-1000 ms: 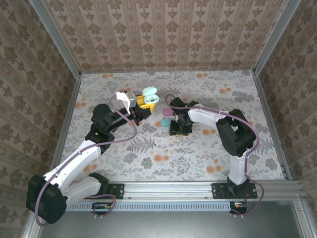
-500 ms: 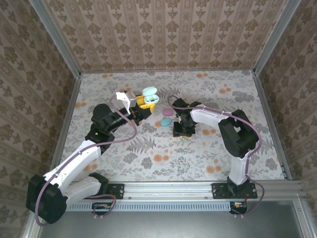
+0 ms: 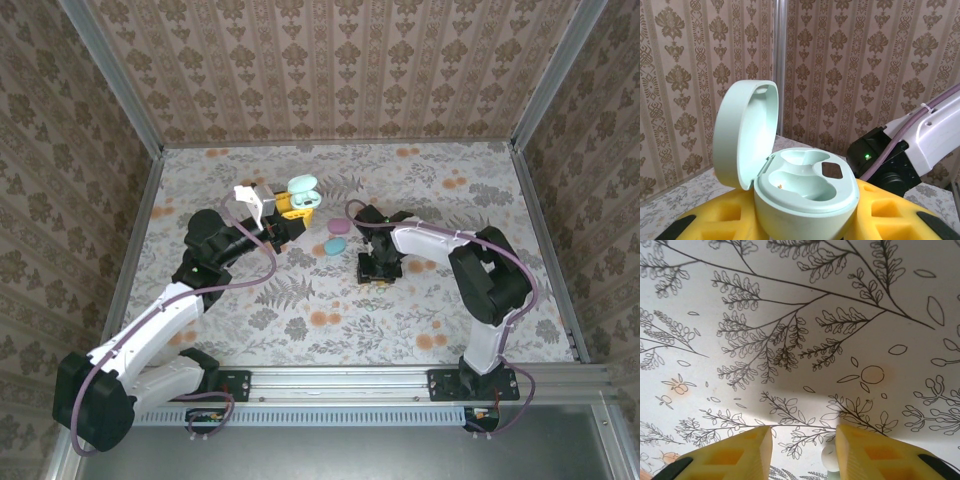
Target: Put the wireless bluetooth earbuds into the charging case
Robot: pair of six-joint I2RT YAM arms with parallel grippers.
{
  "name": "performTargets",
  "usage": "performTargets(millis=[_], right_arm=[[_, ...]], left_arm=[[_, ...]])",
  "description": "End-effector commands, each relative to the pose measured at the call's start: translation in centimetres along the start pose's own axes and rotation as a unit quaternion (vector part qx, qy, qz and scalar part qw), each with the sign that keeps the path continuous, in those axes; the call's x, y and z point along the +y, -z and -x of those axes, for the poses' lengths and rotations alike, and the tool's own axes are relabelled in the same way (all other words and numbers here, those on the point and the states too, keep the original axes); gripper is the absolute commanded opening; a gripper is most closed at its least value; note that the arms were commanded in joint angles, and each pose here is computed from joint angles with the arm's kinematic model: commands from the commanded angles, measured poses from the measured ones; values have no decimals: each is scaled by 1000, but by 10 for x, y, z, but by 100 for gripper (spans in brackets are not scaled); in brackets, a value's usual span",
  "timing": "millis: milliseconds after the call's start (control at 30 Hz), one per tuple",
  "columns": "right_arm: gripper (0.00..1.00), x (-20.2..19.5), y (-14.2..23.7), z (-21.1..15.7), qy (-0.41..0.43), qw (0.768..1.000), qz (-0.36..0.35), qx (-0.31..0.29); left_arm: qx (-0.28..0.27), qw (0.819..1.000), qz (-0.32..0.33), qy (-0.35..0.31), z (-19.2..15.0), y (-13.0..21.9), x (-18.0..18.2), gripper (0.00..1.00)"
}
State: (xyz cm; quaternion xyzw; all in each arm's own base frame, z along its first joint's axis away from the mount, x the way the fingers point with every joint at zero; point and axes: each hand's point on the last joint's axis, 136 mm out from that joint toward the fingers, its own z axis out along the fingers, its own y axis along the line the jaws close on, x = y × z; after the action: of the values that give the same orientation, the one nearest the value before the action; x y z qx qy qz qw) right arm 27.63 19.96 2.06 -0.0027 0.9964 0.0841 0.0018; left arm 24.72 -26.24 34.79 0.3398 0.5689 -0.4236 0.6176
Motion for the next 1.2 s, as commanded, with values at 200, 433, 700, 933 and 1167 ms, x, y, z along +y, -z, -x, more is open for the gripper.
performTargets(millis=[200,433,700,933,1167], right_arm=[[41,17,9,-9,37,999,24,21],[41,35,4,-21,80,995,43,48],[41,21,30,-5,47,999,9,-25],[41,-3,29,-7,-18,999,15,-39],[41,1,13,-3,-11,1000,7,-7]], left_arm=[[-22,1000,-3,-21,22,0,-1,26],[-23,999,0,-23,22,0,0,25],[-24,999,0,-25,24,0,0,25],[-21,999,0,-29,23,1,-1,26],[-21,999,-1,-29,24,0,-1,25]])
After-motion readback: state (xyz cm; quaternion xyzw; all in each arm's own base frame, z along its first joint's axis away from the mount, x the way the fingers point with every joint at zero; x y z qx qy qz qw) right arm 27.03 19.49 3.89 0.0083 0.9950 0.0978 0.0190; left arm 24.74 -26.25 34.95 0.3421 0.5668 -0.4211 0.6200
